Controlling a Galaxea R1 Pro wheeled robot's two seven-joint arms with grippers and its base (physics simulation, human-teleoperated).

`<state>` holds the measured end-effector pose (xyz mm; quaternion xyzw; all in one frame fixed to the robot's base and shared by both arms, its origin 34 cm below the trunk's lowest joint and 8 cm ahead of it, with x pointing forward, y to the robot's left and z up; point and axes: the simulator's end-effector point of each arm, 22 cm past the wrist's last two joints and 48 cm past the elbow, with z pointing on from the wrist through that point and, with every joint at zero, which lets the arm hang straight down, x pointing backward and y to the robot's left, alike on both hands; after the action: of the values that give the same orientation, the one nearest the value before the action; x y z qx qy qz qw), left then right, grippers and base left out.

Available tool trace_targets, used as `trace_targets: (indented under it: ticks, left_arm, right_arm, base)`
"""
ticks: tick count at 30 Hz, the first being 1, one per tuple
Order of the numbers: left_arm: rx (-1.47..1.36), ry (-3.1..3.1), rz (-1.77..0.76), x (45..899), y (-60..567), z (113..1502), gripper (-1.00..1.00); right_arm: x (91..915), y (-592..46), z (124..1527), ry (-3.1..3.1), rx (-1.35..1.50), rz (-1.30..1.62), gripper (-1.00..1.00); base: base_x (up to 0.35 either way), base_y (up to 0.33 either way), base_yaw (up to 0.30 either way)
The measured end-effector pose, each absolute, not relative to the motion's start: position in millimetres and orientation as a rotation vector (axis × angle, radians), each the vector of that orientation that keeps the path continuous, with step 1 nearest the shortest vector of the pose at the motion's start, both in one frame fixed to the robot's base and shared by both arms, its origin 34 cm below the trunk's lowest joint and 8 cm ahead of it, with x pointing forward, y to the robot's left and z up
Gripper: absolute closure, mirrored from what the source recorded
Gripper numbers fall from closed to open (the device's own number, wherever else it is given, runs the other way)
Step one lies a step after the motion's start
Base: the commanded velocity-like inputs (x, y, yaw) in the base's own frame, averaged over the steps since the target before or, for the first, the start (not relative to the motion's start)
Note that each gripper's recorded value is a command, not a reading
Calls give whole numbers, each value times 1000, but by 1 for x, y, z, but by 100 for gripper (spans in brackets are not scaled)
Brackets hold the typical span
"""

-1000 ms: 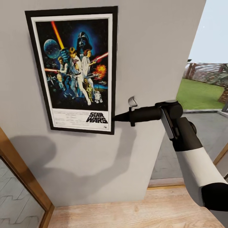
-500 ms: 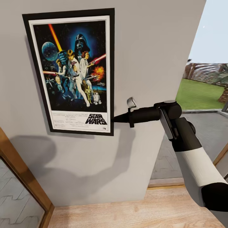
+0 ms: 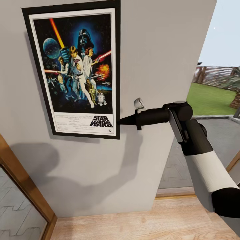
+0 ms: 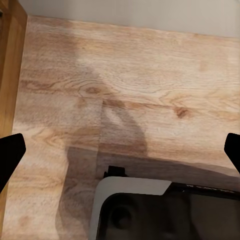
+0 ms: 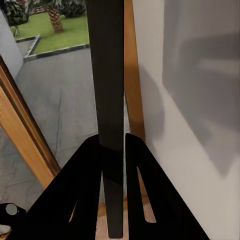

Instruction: Pick up the poster from the kitchen countertop and hang it on one of the wall nails in the kitchen.

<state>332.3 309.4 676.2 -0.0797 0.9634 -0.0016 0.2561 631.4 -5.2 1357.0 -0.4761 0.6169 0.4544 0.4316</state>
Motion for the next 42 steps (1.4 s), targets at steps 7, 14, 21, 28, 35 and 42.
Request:
trace_targets:
  ticks: [7,14,21,28,35,42]
  left_arm:
    - [-216,2615,-5,332,309,676,-100]
    - [-216,2615,-4,332,309,676,-100]
    - [-216,2615,-5,332,309,676,-100]
    - [-217,2616,-4,332,309,676,-100]
    - [-217,2616,-4,332,309,676,-100]
    - [-217,2616,-4,332,309,676,-100]
  right_arm:
    - [631,-5,1358,1543,-1185,1136,100]
    - [631,-5,1358,1541,-1186,1136,100]
    - [631,-5,1358,1540,-1186,1135,100]
    - [632,-6,1358,1537,-1184,1134,100]
    - [632,-6,1359,1533,-1184,1134,100]
    - [632,-7,1359,1532,-1183,1134,100]
  base:
    - [0,0,0]
    - [0,0,0]
    - [0,0,0]
    - [0,0,0]
    - [0,0,0]
    - [0,0,0]
